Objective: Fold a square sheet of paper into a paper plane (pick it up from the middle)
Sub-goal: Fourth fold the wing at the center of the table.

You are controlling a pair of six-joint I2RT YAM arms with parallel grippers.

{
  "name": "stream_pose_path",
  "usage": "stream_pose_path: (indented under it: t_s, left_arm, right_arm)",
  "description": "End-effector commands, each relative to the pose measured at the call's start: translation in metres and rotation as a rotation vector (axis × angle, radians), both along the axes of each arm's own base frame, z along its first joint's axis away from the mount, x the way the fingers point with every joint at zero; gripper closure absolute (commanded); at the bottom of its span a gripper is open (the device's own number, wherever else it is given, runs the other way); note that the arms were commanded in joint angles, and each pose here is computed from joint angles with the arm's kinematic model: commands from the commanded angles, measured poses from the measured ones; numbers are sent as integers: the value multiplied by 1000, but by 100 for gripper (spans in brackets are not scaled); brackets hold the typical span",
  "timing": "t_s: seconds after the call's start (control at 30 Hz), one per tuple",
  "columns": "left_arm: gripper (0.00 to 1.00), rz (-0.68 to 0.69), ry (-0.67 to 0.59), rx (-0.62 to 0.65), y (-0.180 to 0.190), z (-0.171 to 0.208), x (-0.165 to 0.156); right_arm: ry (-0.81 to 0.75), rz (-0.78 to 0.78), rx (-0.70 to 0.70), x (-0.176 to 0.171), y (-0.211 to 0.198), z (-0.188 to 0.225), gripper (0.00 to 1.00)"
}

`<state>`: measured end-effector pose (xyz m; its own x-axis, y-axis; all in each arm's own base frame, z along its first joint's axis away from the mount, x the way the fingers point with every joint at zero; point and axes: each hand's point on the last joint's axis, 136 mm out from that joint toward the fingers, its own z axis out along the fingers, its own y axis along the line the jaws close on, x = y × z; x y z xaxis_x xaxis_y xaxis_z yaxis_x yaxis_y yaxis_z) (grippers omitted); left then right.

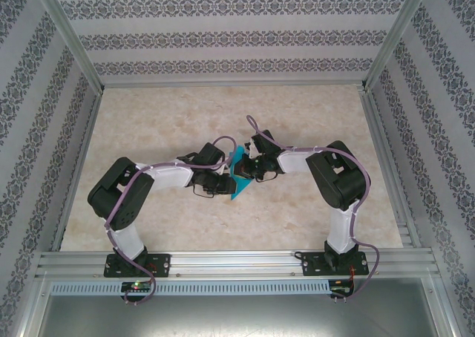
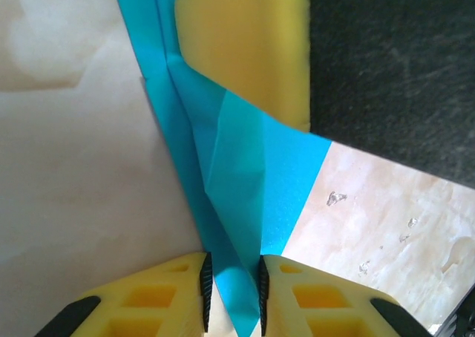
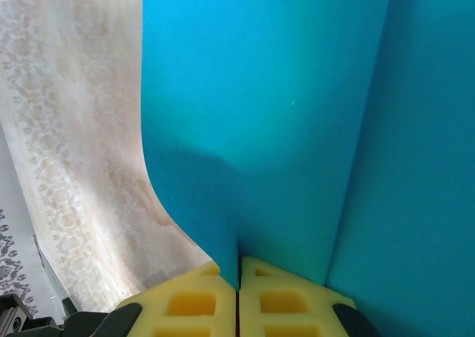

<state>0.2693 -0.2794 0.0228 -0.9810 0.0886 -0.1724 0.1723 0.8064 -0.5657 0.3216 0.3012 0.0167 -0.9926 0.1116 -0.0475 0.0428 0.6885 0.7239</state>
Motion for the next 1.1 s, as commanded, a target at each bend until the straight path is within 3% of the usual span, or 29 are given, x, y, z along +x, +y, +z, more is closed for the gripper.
stream_pose_path:
  t_s: [0.0, 0.37, 1.07]
  left_arm:
    - [76, -26, -28, 12, -5, 0, 3]
    - [87, -26, -5, 33, -2, -10, 0]
    - [89, -96, 23, 117, 3, -24, -23]
  right_arm:
    - [84, -10, -70, -18, -17, -22, 94]
    - [86, -12, -72, -17, -18, -24, 94]
    - [82, -19, -123, -13, -24, -28, 92]
